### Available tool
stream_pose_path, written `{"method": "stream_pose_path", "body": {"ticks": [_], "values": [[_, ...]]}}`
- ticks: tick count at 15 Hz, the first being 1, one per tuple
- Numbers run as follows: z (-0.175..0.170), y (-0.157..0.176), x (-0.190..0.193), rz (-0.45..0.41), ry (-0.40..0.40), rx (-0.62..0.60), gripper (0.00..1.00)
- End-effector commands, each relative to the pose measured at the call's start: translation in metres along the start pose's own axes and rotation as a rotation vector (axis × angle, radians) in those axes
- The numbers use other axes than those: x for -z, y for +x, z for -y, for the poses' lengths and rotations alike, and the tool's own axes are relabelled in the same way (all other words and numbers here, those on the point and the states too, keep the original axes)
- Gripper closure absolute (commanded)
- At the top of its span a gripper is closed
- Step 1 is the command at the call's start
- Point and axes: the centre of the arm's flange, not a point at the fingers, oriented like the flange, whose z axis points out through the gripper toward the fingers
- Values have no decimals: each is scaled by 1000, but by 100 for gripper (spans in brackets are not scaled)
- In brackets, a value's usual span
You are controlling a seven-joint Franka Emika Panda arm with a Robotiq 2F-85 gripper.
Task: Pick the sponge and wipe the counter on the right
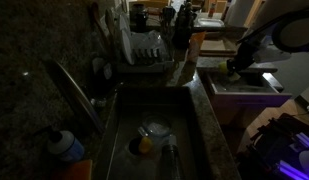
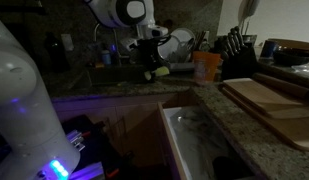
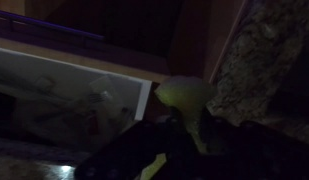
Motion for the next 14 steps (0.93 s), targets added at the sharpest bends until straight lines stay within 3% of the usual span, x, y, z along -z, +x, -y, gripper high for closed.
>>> {"method": "stream_pose_path", "body": {"ticks": [1, 5, 7, 8, 9, 12, 13, 14], "values": [[-79, -19, 50, -78, -24, -189, 95], [-185, 0, 74, -123, 40, -434, 95], [-241, 5, 86, -141, 112, -550, 95], [-246, 8, 87, -146, 176, -581, 95], [-224, 2, 85, -144, 108, -538, 80], [-247, 2, 88, -150, 163, -587, 80], [-245, 2, 89, -150, 165, -585, 95], [-239, 23, 88, -134, 164, -647, 95]]}}
